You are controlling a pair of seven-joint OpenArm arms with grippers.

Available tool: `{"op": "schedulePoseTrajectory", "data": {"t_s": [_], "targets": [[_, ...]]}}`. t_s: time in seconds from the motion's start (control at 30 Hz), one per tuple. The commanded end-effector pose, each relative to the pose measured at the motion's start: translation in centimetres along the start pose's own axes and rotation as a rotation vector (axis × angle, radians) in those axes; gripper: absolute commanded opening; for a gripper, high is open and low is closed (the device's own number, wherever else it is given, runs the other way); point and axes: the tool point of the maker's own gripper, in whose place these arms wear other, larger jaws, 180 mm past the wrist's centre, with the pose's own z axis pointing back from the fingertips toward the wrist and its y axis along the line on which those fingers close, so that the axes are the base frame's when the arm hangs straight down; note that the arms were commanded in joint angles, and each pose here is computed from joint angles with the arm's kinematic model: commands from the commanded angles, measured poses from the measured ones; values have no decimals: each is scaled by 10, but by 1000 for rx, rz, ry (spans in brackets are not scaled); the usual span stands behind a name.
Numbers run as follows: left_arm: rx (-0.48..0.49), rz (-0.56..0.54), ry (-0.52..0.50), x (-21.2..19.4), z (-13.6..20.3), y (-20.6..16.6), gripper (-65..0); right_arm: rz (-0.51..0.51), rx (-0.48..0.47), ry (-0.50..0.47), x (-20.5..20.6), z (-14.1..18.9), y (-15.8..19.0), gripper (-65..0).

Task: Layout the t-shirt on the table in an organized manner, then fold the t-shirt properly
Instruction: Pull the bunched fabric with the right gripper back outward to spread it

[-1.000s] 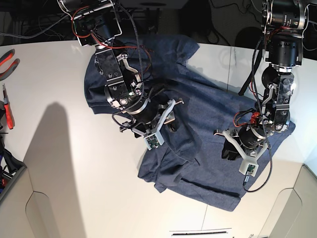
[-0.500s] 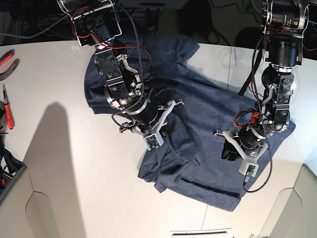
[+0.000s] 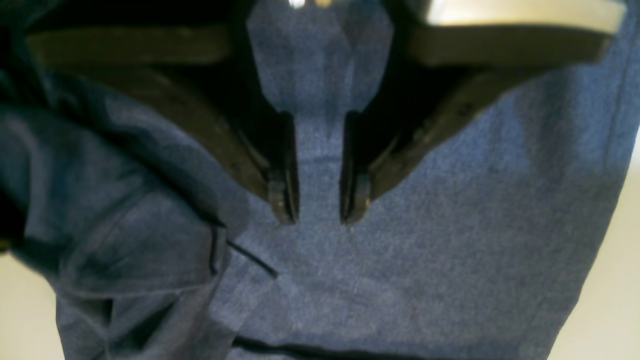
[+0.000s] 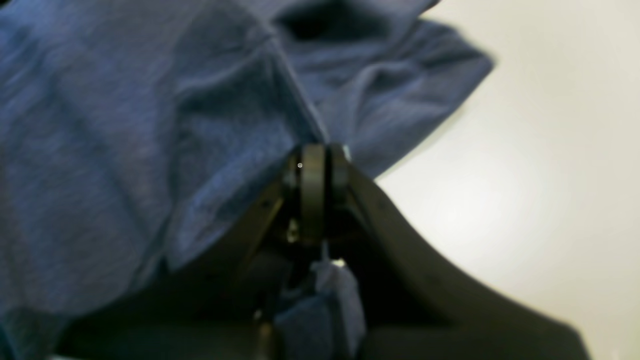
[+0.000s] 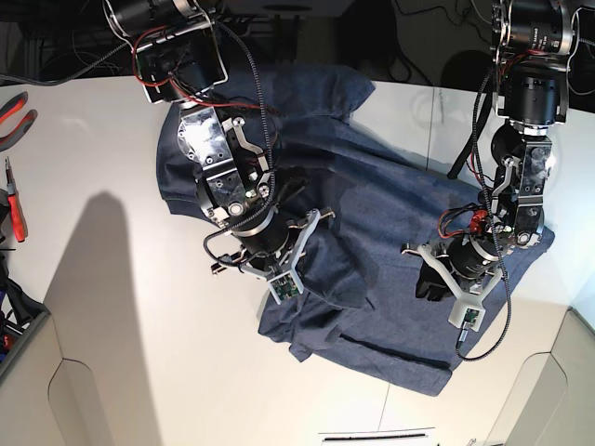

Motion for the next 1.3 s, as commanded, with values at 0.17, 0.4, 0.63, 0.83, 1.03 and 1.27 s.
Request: {"op": "schedulePoseTrajectory", "data": {"t_s": [0.17,0.4,0.63,0.83,1.03,1.27], "targets": [[9,-9,-65,24,1,7,-470,44,-142,-75,36,0,-31,-650],[9,-9,-65,24,1,7,-470,135,-386,-95,63,22,-78,-650],[9,-9,-58,23,1,7,-470,157,-480,-78,59,33,-115,-650],[9,-9,-59,23,1,7,-470,60,-588,-27,29,54,-176,-650],[9,-9,-59,23,1,7,-470,-32,-684,5,3,78,-228,-650],[9,-9,-59,23,1,7,-470,-173,-753,3,-16,99,-260,-650]]}}
